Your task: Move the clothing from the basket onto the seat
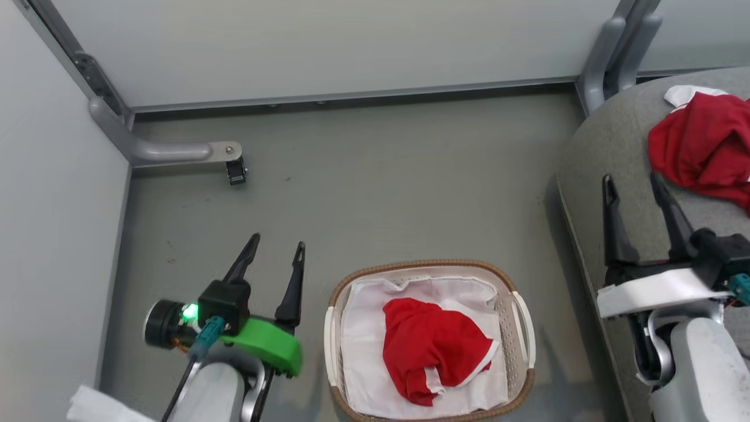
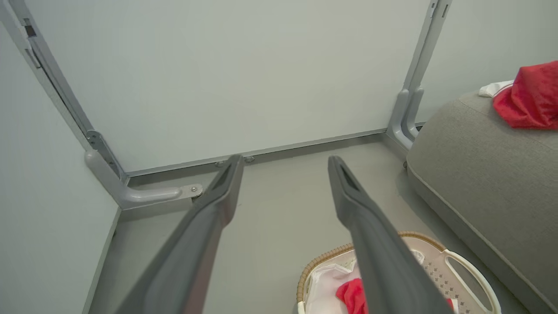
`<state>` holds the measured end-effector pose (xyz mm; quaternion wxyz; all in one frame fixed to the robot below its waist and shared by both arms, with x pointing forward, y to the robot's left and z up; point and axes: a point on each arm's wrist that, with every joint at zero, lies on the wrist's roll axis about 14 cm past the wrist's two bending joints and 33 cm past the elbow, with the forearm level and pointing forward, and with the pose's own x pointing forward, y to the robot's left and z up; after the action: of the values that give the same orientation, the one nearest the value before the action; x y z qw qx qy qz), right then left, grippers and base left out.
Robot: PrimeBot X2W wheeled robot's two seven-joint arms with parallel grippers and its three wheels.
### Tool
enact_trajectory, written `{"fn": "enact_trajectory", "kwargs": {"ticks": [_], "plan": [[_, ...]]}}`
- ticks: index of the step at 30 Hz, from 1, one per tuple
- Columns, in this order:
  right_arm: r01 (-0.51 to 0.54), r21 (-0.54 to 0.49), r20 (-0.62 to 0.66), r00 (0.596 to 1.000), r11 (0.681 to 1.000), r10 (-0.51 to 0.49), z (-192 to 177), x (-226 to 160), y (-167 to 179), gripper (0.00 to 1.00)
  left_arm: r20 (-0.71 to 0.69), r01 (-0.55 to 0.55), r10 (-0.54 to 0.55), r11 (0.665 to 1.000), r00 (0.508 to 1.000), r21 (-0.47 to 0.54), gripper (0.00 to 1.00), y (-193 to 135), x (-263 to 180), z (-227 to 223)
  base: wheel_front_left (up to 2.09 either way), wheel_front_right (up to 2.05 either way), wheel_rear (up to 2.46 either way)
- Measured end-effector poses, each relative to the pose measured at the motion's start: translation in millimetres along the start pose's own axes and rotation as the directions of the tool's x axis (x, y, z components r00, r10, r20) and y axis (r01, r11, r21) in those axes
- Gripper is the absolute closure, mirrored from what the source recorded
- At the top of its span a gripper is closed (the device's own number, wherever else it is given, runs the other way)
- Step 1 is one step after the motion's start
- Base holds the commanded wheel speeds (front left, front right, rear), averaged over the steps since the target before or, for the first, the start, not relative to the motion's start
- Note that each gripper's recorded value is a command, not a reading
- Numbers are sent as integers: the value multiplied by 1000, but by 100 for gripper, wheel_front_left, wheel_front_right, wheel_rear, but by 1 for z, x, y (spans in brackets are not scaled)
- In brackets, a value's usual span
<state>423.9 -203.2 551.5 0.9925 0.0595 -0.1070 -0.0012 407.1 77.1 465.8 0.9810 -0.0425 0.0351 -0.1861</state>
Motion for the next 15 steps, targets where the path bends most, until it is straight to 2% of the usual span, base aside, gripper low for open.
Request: {"fn": "enact_trajectory", "kwargs": {"ticks": [3, 7, 11, 15], "plan": [[22, -13, 34, 999, 1000, -22, 5, 15, -9, 0, -35, 91, -90, 995, 995, 28, 0, -18, 28, -9, 0, 0, 0], [51, -29, 67, 997, 998, -49, 7, 33, -21, 0, -148, 225, -213, 972, 966, 70, 0, -42, 54, -43, 0, 0, 0], [76, -49, 87, 994, 996, -72, 3, 47, -33, 0, -257, 331, -302, 940, 918, 80, 0, -59, 72, -81, 0, 0, 0], [99, -65, 92, 991, 993, -93, -6, 57, -44, 0, -355, 446, -395, 892, 847, 72, 0, -81, 79, -122, 0, 0, 0]]}}
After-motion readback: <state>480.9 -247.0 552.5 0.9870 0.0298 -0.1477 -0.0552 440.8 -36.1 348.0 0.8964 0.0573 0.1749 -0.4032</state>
